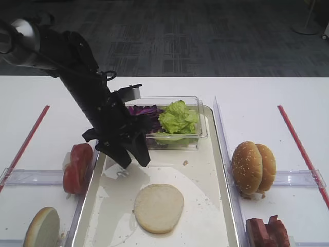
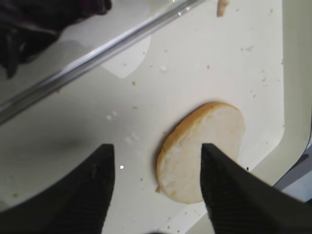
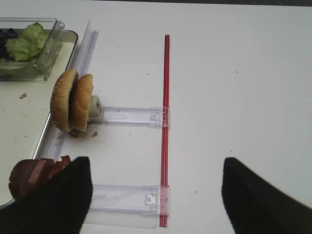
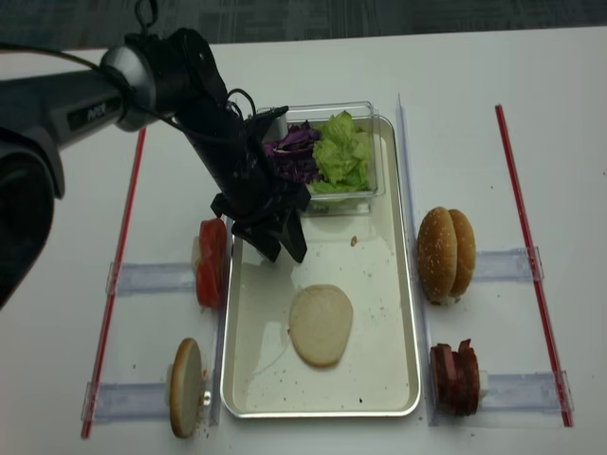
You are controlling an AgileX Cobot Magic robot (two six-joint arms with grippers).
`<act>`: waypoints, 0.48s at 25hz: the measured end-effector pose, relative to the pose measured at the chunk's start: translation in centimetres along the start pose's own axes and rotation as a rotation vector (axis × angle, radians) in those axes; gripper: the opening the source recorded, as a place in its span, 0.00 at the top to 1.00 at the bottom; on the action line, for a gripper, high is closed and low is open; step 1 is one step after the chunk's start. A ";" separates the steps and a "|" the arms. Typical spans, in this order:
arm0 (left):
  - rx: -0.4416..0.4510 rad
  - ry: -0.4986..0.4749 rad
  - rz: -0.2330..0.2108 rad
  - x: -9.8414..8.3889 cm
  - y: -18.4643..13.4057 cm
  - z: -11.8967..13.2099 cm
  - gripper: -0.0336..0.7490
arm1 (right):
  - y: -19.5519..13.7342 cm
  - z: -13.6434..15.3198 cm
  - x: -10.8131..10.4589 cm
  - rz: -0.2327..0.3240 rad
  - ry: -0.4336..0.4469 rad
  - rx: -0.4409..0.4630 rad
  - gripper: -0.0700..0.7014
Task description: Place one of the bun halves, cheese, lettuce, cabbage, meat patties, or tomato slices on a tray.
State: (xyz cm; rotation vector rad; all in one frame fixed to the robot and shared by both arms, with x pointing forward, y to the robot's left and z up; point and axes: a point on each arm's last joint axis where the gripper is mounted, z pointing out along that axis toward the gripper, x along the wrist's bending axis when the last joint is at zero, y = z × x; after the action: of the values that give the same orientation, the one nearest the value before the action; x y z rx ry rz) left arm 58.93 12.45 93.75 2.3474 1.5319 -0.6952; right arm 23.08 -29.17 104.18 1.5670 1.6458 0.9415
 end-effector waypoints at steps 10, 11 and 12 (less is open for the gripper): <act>-0.080 0.161 -0.003 -1.1 -0.3 -4.3 0.47 | 0.0 0.0 0.0 0.000 0.000 0.000 0.17; -0.087 0.196 -0.005 -1.1 -0.5 -4.9 0.46 | 0.0 0.0 0.0 0.000 0.000 0.000 0.17; -0.094 0.231 -0.011 -1.1 -0.7 -5.4 0.45 | 0.0 0.0 0.0 0.000 0.000 0.000 0.17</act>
State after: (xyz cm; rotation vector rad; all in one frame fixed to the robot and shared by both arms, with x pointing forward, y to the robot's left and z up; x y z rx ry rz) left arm 59.24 14.33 99.02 2.4180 1.6317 -0.3545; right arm 23.08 -29.17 104.18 1.5670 1.6458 0.9415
